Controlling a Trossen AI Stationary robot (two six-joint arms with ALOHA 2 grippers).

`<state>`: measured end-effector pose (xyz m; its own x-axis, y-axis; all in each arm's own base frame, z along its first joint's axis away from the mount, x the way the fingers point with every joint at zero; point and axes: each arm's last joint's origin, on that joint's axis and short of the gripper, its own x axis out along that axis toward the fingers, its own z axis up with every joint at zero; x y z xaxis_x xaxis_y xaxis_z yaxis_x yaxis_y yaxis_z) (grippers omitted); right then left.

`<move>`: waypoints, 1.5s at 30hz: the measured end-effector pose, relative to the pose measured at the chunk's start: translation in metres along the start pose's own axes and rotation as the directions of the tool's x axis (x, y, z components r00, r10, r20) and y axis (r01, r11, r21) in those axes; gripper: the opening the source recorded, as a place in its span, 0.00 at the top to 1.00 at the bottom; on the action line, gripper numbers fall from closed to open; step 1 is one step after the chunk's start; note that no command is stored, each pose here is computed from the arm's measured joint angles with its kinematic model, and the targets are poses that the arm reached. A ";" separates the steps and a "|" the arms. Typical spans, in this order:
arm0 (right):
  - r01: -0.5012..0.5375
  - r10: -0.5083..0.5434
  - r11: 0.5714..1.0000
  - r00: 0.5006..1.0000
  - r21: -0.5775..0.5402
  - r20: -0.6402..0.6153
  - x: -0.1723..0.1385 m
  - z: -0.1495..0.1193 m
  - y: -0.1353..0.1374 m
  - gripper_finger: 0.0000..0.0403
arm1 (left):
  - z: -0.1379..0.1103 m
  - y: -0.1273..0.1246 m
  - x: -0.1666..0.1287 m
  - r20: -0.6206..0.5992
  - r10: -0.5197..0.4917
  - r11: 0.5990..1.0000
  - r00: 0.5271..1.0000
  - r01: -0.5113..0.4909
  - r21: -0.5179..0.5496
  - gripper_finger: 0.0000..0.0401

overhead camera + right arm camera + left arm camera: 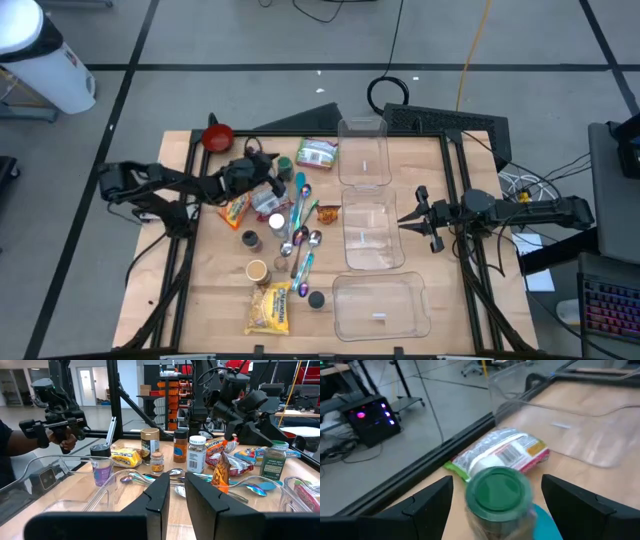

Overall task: Pick & Place Food Item
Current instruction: Put the green seasoning bottle into the middle transparent bin

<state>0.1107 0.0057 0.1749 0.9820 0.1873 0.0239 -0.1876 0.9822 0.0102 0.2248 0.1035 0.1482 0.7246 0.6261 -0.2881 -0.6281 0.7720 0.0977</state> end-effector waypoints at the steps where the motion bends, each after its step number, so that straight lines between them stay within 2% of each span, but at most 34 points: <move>1: 0.000 0.000 1.000 1.000 0.000 0.000 0.000 0.000 0.000 0.88 | -0.001 0.000 0.002 -0.010 0.009 1.000 1.000 -0.009 0.008 0.22; 7: 0.000 0.000 1.000 1.000 0.000 0.000 0.000 0.000 0.000 0.88 | -0.001 0.002 0.009 -0.032 0.028 1.000 0.999 -0.028 0.013 0.22; 13: 0.000 0.000 1.000 1.000 0.000 0.000 0.000 0.000 0.000 0.88 | -0.007 0.004 0.014 -0.059 0.016 0.998 0.998 -0.020 -0.060 0.22; 16: 0.000 0.000 1.000 1.000 0.000 0.000 0.000 0.000 0.000 0.88 | -0.008 0.004 0.015 -0.062 0.003 0.998 0.998 -0.006 -0.062 0.23; 19: 0.000 0.000 1.000 1.000 0.000 0.000 0.000 0.000 0.000 0.88 | -0.006 0.004 0.015 -0.050 0.003 0.999 0.999 -0.005 -0.053 0.28; 24: 0.000 0.000 1.000 1.000 0.000 0.000 0.000 0.000 0.000 0.88 | -0.005 0.004 0.015 -0.040 0.001 0.999 0.999 -0.002 -0.044 0.47; 32: 0.000 0.000 1.000 1.000 0.000 0.000 0.000 0.000 0.000 0.88 | -0.003 0.004 0.013 -0.033 0.001 0.995 0.999 -0.004 -0.096 0.48; 38: 0.000 0.000 1.000 1.000 0.000 0.000 0.000 0.000 0.000 0.88 | 0.025 0.006 0.005 0.044 -0.019 0.994 0.999 0.024 -0.110 0.48; 45: 0.000 0.000 1.000 1.000 0.000 0.000 0.000 0.000 0.000 0.88 | 0.081 0.001 -0.002 -0.039 -0.177 0.979 0.983 0.172 -0.113 0.48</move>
<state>0.1107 0.0057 0.1748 0.9820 0.1873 0.0236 -0.1876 0.9822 0.0103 0.2459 0.1119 0.2264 0.8127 0.4745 -0.3381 -0.5223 0.8505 -0.0617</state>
